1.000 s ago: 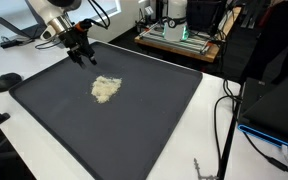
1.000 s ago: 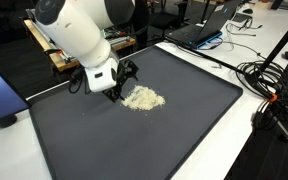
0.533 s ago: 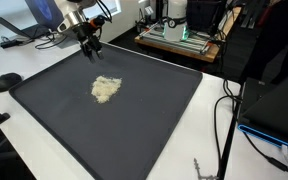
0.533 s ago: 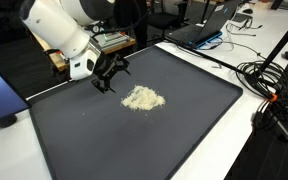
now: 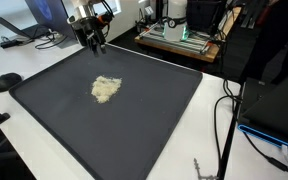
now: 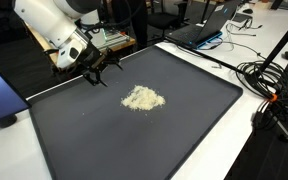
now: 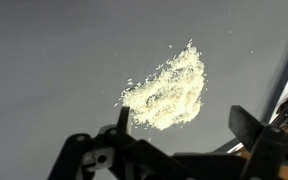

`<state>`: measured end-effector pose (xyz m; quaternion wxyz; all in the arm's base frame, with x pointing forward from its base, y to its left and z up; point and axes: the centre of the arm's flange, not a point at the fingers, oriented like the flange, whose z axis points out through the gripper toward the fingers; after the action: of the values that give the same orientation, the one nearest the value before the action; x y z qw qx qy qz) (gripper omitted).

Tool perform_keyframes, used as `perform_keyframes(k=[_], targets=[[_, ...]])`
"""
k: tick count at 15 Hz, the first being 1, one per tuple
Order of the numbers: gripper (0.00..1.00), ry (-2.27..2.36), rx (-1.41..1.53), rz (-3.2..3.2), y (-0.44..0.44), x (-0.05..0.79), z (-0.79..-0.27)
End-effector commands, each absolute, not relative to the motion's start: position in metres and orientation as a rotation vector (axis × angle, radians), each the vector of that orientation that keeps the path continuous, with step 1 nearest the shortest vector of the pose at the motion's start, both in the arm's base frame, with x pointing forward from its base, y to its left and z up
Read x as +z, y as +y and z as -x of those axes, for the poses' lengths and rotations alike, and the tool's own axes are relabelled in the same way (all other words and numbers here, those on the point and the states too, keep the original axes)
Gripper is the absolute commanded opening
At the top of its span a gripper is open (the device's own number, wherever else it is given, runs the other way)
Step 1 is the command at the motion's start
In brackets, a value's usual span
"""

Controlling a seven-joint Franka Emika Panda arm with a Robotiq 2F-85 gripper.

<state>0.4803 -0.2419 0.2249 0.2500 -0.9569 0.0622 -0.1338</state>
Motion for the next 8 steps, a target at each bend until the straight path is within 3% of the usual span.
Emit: perform_keyframes(k=[1, 8], targets=[[1.00, 0.149, -0.398, 2.620, -0.222, 0.234, -0.466], [1.00, 0.089, -0.526, 2.730, -0.191, 0.246, -0.442]])
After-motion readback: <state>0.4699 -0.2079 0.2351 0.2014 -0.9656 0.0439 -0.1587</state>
